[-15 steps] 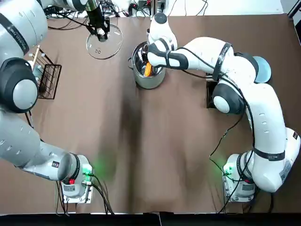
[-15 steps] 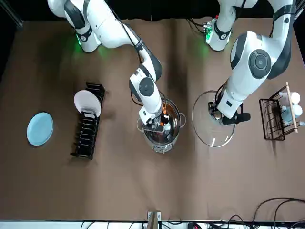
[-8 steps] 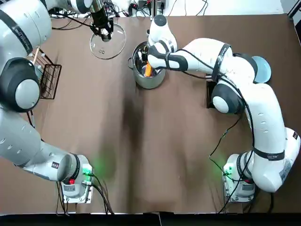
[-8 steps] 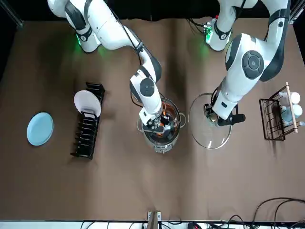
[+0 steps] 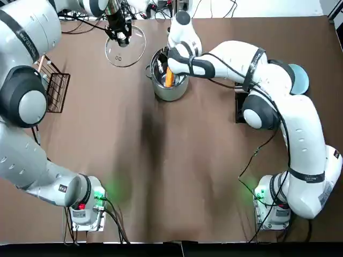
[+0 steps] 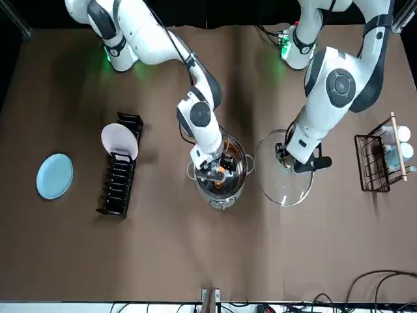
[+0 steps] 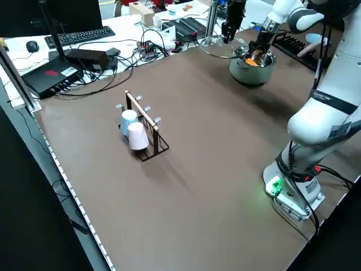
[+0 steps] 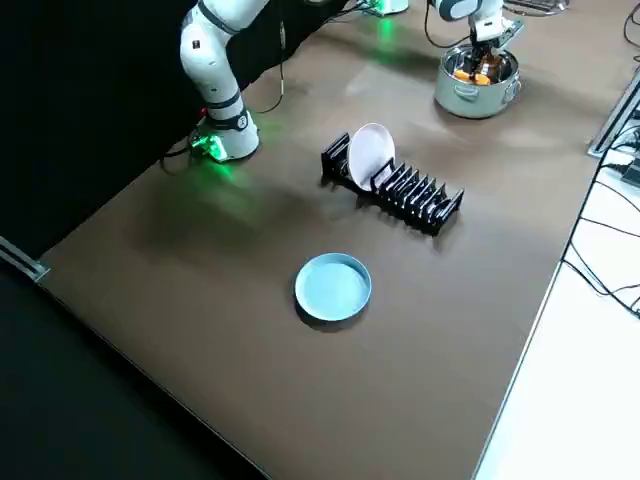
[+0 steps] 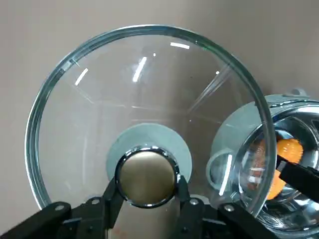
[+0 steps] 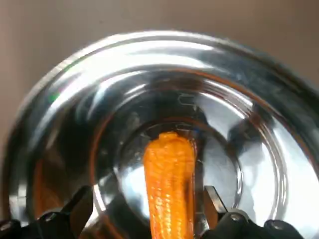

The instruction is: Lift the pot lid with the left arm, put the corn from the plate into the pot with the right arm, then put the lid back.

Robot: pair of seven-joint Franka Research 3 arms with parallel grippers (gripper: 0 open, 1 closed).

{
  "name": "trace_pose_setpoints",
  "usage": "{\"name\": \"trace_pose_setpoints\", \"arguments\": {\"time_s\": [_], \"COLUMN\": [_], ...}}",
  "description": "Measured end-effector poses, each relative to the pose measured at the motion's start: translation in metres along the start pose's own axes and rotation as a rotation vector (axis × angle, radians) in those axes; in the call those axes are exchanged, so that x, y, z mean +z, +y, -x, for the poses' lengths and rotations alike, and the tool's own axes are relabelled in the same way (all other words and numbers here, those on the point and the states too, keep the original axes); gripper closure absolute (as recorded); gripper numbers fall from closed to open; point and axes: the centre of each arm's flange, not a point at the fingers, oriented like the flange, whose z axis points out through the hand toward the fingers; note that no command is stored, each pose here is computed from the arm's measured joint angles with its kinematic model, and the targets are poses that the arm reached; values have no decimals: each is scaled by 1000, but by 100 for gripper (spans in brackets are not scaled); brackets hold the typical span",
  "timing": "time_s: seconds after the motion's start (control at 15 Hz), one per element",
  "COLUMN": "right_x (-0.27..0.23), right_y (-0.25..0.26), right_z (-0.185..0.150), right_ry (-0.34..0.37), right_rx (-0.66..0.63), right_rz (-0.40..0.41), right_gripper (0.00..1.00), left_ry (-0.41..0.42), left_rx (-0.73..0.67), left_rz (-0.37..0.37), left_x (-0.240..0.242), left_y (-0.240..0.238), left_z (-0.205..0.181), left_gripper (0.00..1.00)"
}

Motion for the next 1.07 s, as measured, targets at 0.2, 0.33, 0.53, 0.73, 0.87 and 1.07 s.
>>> {"name": "trace_pose_setpoints", "arguments": {"time_s": [0.2, 0.33, 0.53, 0.73, 0.87, 1.07], "right_x": [-25, -48, -98, -129, -153, -199], "right_y": [-3, -1, 14, 47, 74, 121], "right_z": [1, -4, -30, -60, -85, -116], "right_ry": [-29, -42, -56, -103, -128, -199], "right_rx": [15, 22, 57, 48, 33, -18], "right_rz": [36, 53, 83, 150, 170, 219], "right_gripper": [1, 0, 0, 0, 0, 0], "left_ry": [-2, 6, 49, 104, 112, 138], "left_rx": [2, 0, -32, -77, -104, -134], "left_rz": [0, 5, 10, -5, -15, -4], "left_x": [4, 4, 12, 34, 50, 57], "left_y": [2, 3, 30, 68, 98, 145], "left_z": [0, -1, 6, 17, 30, 44], "left_gripper": [53, 53, 53, 53, 53, 53]}}
